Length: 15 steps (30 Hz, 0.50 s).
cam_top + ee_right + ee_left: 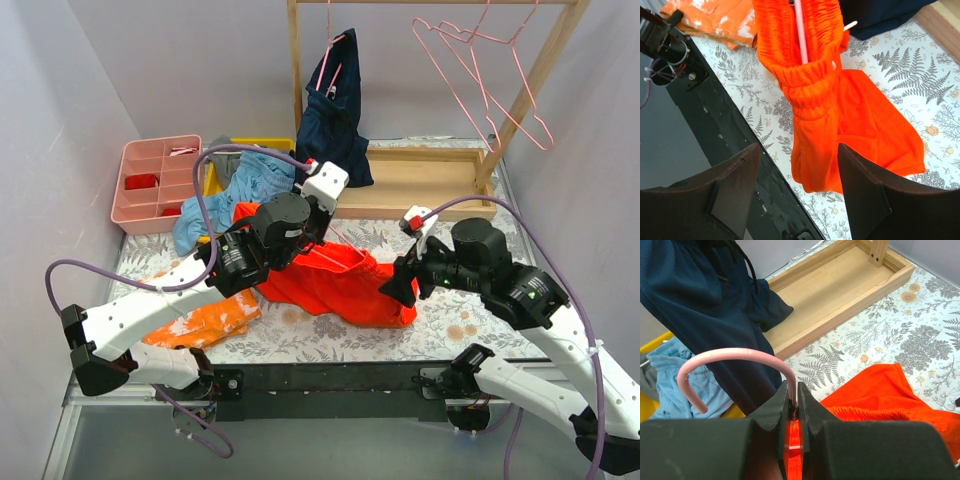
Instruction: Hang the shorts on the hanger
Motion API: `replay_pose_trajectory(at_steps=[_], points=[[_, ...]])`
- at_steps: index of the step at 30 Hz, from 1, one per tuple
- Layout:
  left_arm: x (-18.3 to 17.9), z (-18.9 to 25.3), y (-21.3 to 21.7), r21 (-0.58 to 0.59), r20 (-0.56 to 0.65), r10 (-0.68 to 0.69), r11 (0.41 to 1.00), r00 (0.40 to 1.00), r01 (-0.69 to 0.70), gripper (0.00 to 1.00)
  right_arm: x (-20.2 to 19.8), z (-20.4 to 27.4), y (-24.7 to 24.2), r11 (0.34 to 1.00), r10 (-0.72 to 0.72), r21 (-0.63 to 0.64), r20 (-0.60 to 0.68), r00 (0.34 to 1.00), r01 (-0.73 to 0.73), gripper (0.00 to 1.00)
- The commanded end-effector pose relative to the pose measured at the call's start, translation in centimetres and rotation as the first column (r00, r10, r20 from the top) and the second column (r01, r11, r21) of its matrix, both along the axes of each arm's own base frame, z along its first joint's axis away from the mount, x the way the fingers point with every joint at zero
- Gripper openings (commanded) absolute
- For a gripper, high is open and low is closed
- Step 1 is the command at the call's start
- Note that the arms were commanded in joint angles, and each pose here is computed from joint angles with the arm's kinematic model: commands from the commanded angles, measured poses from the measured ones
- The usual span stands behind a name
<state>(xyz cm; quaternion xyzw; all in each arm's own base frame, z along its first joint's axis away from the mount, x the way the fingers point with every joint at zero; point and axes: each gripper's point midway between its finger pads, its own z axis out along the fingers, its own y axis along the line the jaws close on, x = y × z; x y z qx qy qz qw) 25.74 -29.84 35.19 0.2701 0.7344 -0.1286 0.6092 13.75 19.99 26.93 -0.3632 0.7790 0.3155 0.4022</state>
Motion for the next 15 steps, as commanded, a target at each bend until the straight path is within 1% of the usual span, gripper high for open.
replay_pose_trajectory(at_steps=[1, 5, 6, 9, 10, 15], points=[[-0.1, 3.0, 0.3, -0.118, 0.029, -0.038, 0.992, 0.999, 0.041, 0.0, 0.5, 0.4, 1.8, 0.999, 0.05, 0.016, 0.076, 0.996, -0.051, 0.72], [0.1, 3.1, 0.1, -0.121, 0.026, -0.049, 0.991, 0.998, 0.052, 0.0, 1.3, -1.0, 2.6, 0.999, 0.026, -0.047, 0.096, 0.995, -0.022, 0.71], [0.1, 3.1, -0.1, -0.121, 0.025, -0.052, 0.991, 0.998, 0.055, 0.0, 1.1, -1.1, 3.0, 0.998, 0.041, -0.061, 0.103, 0.994, -0.035, 0.72], [0.1, 3.2, -0.3, -0.126, 0.025, -0.061, 0.99, 0.998, 0.064, 0.0, 1.6, -1.7, 3.4, 0.994, 0.025, -0.108, 0.118, 0.993, -0.013, 0.7], [0.1, 3.3, -0.3, -0.129, 0.026, -0.064, 0.989, 0.998, 0.067, 0.0, 2.1, -2.0, 3.3, 0.992, 0.001, -0.125, 0.129, 0.992, 0.015, 0.7], [-0.2, 3.6, -0.5, -0.14, 0.024, -0.083, 0.986, 0.996, 0.085, 0.0, 2.9, -2.8, 3.5, 0.988, -0.028, -0.143, 0.151, 0.988, 0.05, 0.62]])
